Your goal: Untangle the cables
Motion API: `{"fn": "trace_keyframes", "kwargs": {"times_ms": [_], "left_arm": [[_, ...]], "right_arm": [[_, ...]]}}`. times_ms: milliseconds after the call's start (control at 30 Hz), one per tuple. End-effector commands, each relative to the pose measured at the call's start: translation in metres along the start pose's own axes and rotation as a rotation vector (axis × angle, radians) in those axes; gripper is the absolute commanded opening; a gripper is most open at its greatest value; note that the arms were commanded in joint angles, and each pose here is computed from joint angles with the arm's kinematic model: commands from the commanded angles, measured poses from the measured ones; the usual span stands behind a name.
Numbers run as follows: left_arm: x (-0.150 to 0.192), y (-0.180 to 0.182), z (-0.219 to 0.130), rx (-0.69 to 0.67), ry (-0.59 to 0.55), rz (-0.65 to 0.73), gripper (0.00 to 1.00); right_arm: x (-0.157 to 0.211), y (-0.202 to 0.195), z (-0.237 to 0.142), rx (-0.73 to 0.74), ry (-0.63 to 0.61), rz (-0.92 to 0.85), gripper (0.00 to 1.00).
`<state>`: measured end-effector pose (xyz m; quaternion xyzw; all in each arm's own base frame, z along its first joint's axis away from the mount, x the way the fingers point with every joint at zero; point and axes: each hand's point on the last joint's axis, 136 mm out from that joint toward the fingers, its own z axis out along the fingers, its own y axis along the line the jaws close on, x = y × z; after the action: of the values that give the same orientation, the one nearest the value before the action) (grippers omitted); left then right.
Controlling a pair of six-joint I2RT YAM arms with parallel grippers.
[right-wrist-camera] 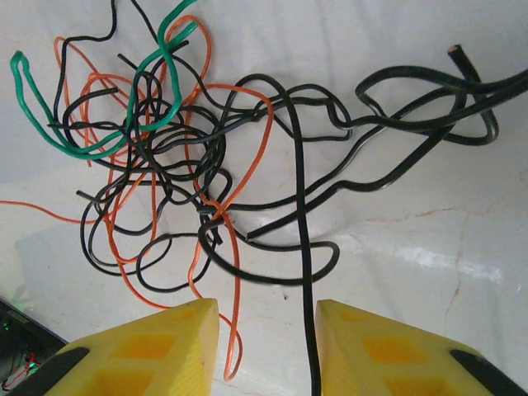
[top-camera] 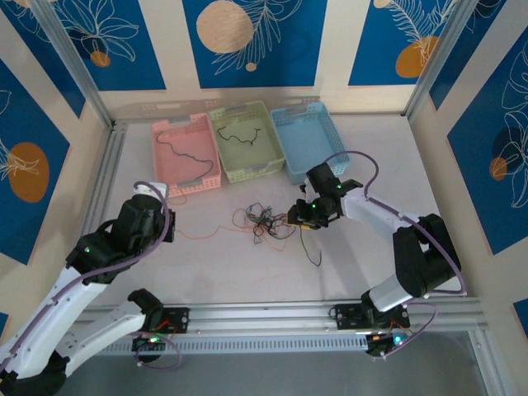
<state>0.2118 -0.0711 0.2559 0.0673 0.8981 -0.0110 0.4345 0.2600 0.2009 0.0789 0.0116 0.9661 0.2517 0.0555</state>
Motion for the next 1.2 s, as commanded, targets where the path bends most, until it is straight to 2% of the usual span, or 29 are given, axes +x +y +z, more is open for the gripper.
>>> {"fn": "trace_keyframes", "kwargs": {"times_ms": [0, 200, 300, 433, 500, 667, 733, 800, 867, 933, 1033, 1167], "left_arm": [[0.0, 0.0, -0.001, 0.009, -0.008, 0.013, 0.0], [0.0, 0.0, -0.001, 0.009, -0.004, 0.014, 0.0], [0.0, 0.0, 0.0, 0.009, -0.002, 0.015, 0.0], [0.001, 0.0, 0.0, 0.006, -0.002, 0.016, 0.0], [0.001, 0.001, 0.0, 0.002, -0.001, 0.017, 0.0], [0.002, 0.003, 0.002, -0.016, 0.007, 0.02, 0.0], [0.002, 0.006, 0.001, -0.035, 0.006, 0.019, 0.0], [0.001, 0.013, 0.0, -0.066, 0.003, 0.016, 0.0], [0.0, 0.02, -0.004, -0.103, -0.007, 0.009, 0.0], [-0.002, 0.031, -0.011, -0.147, -0.03, -0.003, 0.0], [-0.005, 0.049, -0.024, -0.217, -0.065, -0.02, 0.0], [-0.006, 0.073, -0.042, -0.325, -0.081, -0.002, 0.0]], "right_arm": [[0.013, -0.011, 0.001, 0.042, 0.029, -0.002, 0.34], [0.015, -0.012, 0.005, 0.048, 0.036, -0.004, 0.26], [0.014, -0.01, 0.005, 0.045, 0.032, -0.008, 0.15], [0.005, 0.002, -0.009, 0.012, -0.03, -0.041, 0.02], [-0.001, 0.014, -0.027, -0.014, -0.084, -0.076, 0.0], [-0.022, 0.06, -0.109, -0.098, -0.307, -0.214, 0.0], [-0.028, 0.082, -0.171, -0.155, -0.5, -0.298, 0.0], [-0.031, 0.088, -0.236, -0.184, -0.714, -0.324, 0.0], [-0.034, 0.07, -0.296, -0.122, -0.905, -0.247, 0.0], [-0.034, 0.042, -0.34, -0.02, -1.03, -0.126, 0.0], [-0.029, 0.001, -0.374, 0.131, -1.129, 0.038, 0.0], [-0.021, -0.046, -0.392, 0.341, -1.212, 0.196, 0.0]]}}
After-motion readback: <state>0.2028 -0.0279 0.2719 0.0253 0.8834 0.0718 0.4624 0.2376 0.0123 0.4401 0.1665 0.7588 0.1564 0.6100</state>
